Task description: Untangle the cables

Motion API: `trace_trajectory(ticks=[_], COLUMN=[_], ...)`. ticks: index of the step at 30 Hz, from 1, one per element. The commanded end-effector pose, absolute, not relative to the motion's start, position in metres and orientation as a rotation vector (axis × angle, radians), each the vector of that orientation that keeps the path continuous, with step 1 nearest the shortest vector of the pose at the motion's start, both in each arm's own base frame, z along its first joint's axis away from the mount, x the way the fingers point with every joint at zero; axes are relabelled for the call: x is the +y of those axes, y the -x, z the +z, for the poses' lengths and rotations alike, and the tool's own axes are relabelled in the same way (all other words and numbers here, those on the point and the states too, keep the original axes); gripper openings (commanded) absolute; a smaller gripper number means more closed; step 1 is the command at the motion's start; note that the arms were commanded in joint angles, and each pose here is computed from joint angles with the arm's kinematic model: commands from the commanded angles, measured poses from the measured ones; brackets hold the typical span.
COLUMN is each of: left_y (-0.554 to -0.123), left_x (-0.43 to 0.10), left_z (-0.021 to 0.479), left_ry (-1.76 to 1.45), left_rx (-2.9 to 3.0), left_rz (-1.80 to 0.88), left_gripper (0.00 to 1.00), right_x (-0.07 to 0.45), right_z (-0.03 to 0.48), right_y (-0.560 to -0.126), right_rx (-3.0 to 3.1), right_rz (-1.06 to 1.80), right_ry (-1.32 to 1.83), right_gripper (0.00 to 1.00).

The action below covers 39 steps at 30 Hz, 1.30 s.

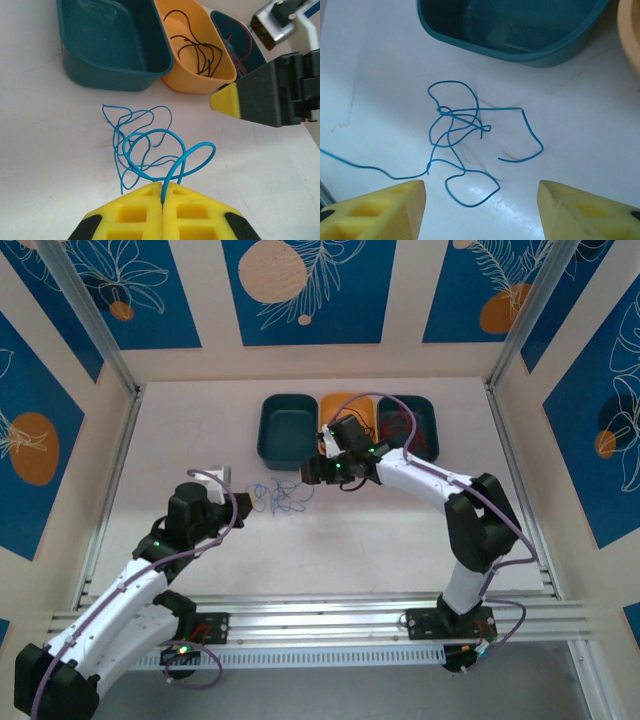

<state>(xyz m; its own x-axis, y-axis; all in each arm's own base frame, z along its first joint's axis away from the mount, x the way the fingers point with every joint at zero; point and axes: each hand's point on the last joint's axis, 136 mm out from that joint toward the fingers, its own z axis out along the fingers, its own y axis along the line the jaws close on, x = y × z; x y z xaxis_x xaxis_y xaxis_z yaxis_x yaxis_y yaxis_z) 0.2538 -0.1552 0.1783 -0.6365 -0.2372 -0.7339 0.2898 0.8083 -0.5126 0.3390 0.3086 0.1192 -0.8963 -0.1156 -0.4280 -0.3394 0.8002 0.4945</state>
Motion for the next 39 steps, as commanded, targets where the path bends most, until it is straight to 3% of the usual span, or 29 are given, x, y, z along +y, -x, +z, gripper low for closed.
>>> trace_trajectory(ticks=[1,15,35,39], left_y=[-0.254,-0.254,-0.26,-0.26], left_x=[-0.151,-0.135,-0.137,-0.137], left_z=[0.191,0.176,0.172,0.171], left_ry=[-0.022,0.046,0.053,0.056], left_rx=[2.103,2.163,2.173,2.175], left_rz=[-0.749,-0.645,-0.645,-0.646], left_gripper=[0.0,0.0,0.0,0.0], right_x=[0.323,0.37,0.389,0.391], right_z=[0.115,0.092,0.071,0.068], right_y=[-0.344,-0.342,-0.334,-0.337], right_rx=[2.592,2.6,2.597,2.602], right_rz=[0.839,0.789,0.812,0.808], right_ry=[0.414,0.653,0.827,0.832], right_gripper=[0.59,0.55,0.54,0.46])
